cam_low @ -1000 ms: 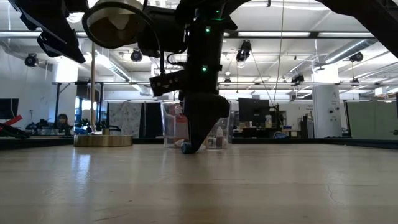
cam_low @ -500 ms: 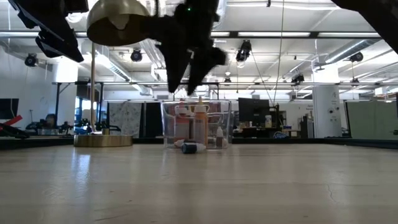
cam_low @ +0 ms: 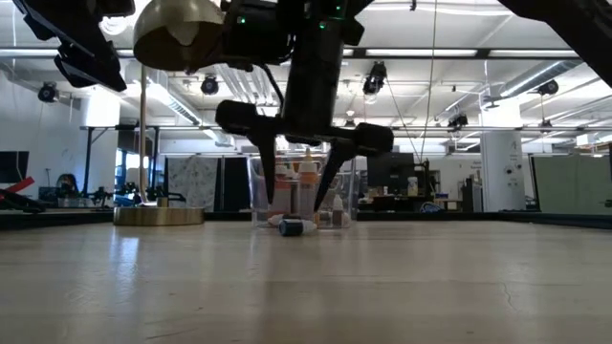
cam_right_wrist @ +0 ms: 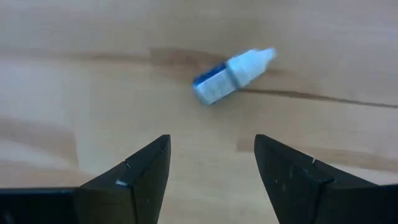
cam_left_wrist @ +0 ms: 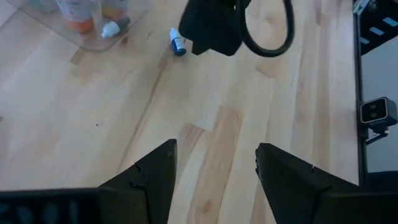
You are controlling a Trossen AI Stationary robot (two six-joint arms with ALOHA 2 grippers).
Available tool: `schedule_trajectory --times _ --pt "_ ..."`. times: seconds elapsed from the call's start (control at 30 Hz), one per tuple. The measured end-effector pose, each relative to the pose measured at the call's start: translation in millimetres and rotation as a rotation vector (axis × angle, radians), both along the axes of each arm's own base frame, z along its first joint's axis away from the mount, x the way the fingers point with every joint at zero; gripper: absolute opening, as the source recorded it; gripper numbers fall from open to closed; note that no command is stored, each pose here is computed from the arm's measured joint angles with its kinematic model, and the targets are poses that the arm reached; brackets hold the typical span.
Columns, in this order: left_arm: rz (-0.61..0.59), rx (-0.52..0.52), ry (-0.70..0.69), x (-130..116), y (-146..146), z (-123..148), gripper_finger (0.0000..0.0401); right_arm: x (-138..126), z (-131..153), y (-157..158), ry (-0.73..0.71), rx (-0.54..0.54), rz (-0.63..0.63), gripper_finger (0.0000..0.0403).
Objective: Pick & Place food coloring
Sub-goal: Put the small blue food coloring bottle into the transparent bin
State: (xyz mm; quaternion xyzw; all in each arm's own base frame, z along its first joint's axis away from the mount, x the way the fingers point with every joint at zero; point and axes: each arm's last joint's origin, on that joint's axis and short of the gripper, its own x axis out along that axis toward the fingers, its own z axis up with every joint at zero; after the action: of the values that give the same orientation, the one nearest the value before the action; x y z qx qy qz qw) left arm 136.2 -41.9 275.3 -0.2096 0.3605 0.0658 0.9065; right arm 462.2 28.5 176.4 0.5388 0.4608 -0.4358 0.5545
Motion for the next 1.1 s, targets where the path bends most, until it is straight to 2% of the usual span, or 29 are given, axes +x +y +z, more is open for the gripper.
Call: schedule_trajectory --times 0.2,0.43,0.7,0.97,1.1 --pt "-0.008 -0.015 -0.019 -4 1 3 0.0192 -2 -3 -4 0.014 0.004 -0.157 0.0224" --pt "-0.009 -0.031 -0.032 -7 2 5 0.0192 -1 0 -21 -0.001 -0.01 -0.27 0.0224" --pt "-0.03 -0.073 -0.025 -8 1 5 0.0192 0 -14 -31 0.023 0.004 -0.464 0.0224" --pt "-0.039 -0.088 -0.021 -8 0 5 0.0192 -1 -14 -29 0.035 -0.005 -0.483 0.0224" --pt "-0.045 -0.093 -0.019 -8 0 5 0.0192 -2 -3 -27 0.038 -0.055 -0.455 0.0224"
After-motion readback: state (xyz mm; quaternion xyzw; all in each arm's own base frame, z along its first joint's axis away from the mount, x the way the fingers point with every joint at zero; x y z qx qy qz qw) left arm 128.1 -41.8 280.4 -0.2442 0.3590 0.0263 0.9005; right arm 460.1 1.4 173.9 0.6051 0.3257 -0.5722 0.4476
